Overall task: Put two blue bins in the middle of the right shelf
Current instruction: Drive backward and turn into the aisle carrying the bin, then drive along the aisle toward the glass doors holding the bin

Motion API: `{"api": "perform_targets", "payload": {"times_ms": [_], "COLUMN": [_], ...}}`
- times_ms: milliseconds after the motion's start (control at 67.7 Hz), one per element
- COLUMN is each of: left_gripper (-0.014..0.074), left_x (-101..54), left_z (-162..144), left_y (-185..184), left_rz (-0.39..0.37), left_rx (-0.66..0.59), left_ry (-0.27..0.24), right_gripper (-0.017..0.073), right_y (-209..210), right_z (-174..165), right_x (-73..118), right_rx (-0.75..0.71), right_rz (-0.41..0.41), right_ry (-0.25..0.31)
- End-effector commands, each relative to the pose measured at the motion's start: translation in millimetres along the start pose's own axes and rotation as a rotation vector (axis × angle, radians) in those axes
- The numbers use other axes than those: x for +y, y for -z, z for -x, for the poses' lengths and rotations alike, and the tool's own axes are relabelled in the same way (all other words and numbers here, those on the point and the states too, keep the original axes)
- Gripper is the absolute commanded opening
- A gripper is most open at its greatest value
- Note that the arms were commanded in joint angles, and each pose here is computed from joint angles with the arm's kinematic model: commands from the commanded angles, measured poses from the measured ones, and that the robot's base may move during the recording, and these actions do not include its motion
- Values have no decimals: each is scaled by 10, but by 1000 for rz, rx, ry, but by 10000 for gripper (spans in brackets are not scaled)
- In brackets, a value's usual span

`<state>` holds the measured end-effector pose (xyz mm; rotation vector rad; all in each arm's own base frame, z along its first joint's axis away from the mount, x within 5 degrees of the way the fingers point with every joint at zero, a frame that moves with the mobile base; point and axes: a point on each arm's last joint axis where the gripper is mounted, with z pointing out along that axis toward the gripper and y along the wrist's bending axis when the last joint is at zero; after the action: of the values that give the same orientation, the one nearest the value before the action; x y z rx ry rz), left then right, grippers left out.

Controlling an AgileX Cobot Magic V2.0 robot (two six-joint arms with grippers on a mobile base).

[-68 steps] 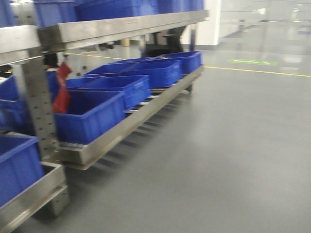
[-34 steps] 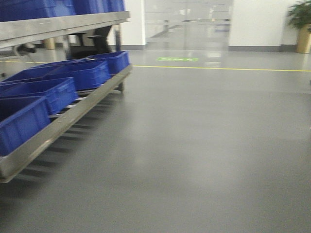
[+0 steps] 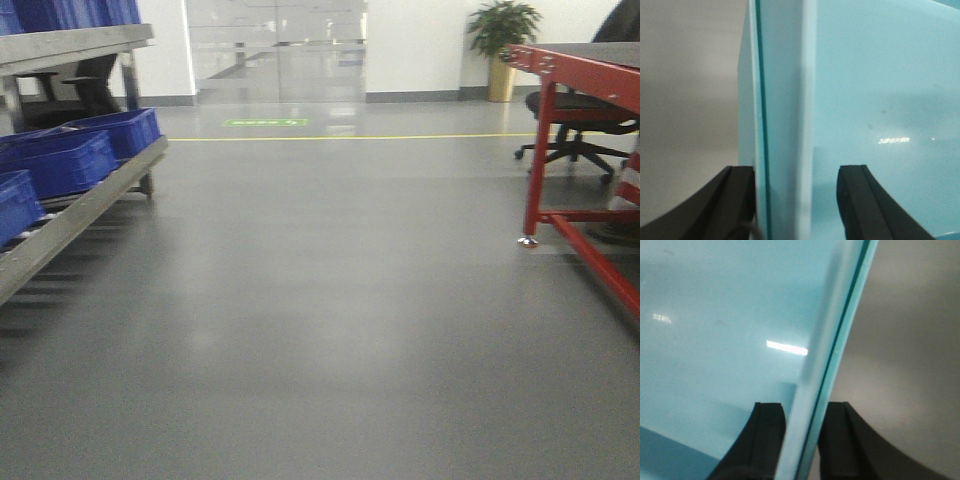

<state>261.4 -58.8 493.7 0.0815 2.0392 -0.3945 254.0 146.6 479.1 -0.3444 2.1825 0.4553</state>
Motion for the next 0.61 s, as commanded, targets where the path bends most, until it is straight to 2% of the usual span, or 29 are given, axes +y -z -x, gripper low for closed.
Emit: {"api": "perform_targets", "payload": {"times_ms": [0, 591], "left_gripper": [-111, -111], "left_x": [-64, -64], "left_z": [108, 108], "left_y": [109, 109], "left_rz": [-43, -43], "left_rx": [-102, -102], "left_ry": [-6, -6], "right_gripper": [-154, -154], "right_y": [121, 121], "right_z": [102, 102], "right_x": [41, 41], "right_rx": [-104, -104], "right_rz": [36, 36], "right_ry": [27, 27]}}
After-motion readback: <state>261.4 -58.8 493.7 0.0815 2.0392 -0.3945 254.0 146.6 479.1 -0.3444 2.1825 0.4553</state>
